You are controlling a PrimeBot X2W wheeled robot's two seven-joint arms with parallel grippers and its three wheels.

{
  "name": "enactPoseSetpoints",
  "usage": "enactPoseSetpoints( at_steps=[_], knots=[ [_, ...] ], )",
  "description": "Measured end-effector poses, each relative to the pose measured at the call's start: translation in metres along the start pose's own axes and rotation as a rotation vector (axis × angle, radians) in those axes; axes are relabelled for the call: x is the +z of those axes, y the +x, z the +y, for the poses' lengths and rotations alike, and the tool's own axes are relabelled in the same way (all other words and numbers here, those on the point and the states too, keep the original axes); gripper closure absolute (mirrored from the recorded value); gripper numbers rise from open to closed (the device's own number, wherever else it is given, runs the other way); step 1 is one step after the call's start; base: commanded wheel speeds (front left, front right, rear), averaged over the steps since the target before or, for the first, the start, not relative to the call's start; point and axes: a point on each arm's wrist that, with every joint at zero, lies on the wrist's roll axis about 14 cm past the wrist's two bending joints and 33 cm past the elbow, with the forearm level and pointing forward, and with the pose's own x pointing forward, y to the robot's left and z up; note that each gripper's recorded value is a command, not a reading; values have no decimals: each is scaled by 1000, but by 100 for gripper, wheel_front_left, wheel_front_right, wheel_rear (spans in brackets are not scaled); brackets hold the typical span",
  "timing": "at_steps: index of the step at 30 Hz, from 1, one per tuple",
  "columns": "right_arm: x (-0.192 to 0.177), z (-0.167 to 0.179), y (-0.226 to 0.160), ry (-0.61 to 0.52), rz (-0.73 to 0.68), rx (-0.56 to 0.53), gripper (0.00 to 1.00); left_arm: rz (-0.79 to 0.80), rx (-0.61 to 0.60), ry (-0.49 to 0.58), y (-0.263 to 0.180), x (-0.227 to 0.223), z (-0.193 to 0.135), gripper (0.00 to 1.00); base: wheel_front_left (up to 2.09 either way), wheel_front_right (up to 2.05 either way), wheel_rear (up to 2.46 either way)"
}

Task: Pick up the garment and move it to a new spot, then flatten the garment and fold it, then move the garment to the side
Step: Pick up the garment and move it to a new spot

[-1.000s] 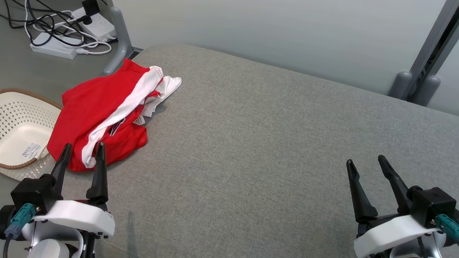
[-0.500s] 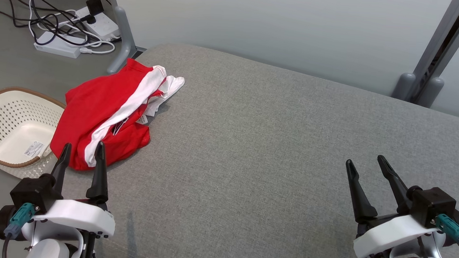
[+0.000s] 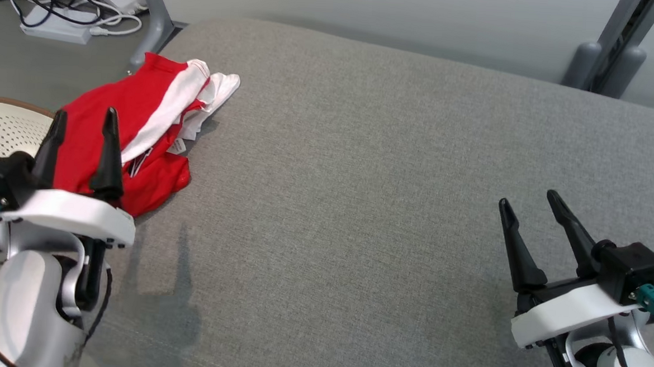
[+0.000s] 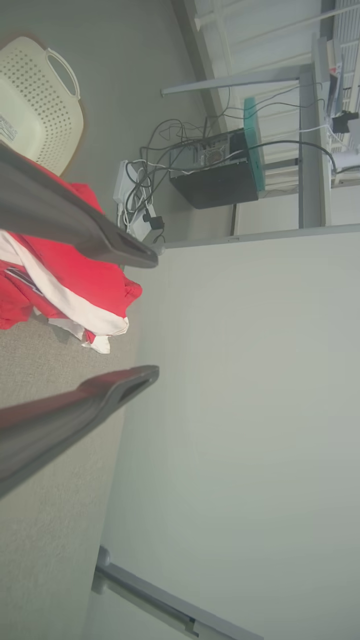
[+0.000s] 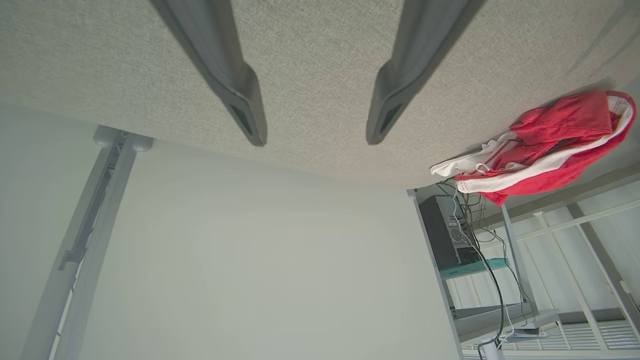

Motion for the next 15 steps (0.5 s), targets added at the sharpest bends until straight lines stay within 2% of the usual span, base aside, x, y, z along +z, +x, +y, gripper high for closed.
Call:
enactPoseSetpoints(
  at_steps=[3,5,15],
  knots=[
    [-6,-10,6,8,10,-12,0,54,-4,17,23,-15,2,0,0,0,0],
    [-17,-19,10,21,33,-25,0,163,8,22,39,-47,6,0,0,0,0],
    [-54,-46,21,44,99,-56,0,474,82,6,57,-144,29,0,0,0,0]
  ],
)
